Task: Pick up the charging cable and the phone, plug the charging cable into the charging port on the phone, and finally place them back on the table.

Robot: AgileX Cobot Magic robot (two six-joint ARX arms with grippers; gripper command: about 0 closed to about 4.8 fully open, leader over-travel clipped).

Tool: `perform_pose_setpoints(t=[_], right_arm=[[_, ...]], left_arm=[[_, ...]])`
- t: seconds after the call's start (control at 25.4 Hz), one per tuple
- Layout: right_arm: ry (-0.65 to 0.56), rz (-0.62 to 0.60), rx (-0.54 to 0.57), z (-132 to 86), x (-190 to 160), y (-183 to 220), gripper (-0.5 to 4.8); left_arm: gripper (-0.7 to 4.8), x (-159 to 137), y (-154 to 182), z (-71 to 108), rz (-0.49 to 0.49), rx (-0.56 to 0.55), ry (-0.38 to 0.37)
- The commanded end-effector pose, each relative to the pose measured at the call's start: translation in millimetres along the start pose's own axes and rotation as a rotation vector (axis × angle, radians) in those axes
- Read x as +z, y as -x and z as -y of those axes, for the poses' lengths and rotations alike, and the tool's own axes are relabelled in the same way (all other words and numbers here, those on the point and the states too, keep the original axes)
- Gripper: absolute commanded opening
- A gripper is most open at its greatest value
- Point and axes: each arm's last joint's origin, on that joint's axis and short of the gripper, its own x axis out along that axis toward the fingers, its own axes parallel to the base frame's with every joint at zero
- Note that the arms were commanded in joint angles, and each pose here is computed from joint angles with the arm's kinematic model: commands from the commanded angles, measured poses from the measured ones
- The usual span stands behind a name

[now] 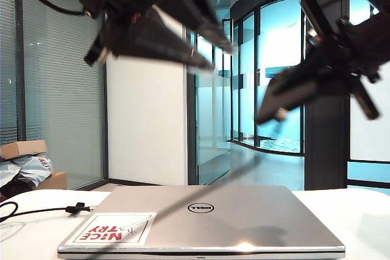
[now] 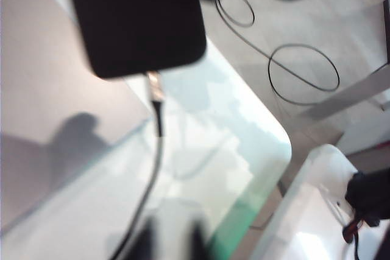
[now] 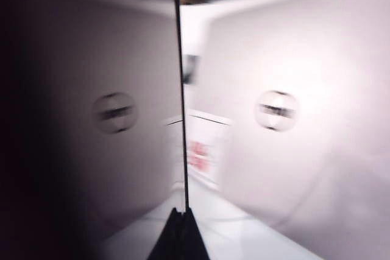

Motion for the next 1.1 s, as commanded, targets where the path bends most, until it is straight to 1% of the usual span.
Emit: perform_pose_setpoints(t=[0.04, 0.12, 0.2, 0.24, 0.28, 0.31, 0.39, 0.59, 0.79, 0.9, 1.02, 1.1], right_arm=[[0.047, -0.064, -0.135, 9.6, 0.4, 20.8, -0.06], [0.039, -0.091, -0.181, 13.3, 1.0, 29.5, -0.06], [0.05, -0.115, -0.273, 15.1, 2.5, 38.8, -0.06], [0.063, -0.125, -0.324, 16.0, 3.3, 43.2, -0.06], [0.092, -0.144, -0.389, 15.8, 4.2, 47.4, -0.06], [0.112, -0.162, -0.418, 15.2, 5.1, 48.6, -0.06], [0.121, -0.195, -0.436, 18.3, 9.6, 45.4, -0.06], [0.099, -0.279, -0.448, 30.4, 21.7, 31.6, -0.06], [0.091, -0.362, -0.532, 45.8, 40.0, 17.4, -0.06], [0.066, -0.393, -0.537, 55.6, 49.9, 7.2, -0.06], [0.028, -0.439, -0.54, 71.9, 59.7, -8.3, -0.06], [0.018, -0.458, -0.541, 77.9, 62.6, -15.2, -0.06]], left_arm=[[-0.05, 12.4, 15.5, -0.1, 0.068, 0.008, -0.062], [-0.05, 18.0, 23.2, -3.1, 0.087, 0.026, -0.057], [-0.05, 24.2, 31.5, -6.7, 0.089, 0.056, -0.065], [-0.05, 26.6, 34.7, -8.4, 0.083, 0.072, -0.077], [-0.05, 32.2, 41.7, -12.5, 0.051, 0.115, -0.1], [-0.05, 36.4, 47.2, -15.6, 0.023, 0.145, -0.112], [-0.05, 42.6, 54.7, -19.6, 0.002, 0.18, -0.117], [-0.05, 45.0, 60.1, -19.6, 0.016, 0.187, -0.128], [-0.05, 44.9, 59.7, -18.8, 0.018, 0.184, -0.131], [-0.05, 44.9, 59.7, -18.8, 0.018, 0.184, -0.131], [-0.05, 45.7, 59.7, -18.5, 0.026, 0.182, -0.133], [-0.05, 46.1, 59.7, -18.5, 0.03, 0.182, -0.134]])
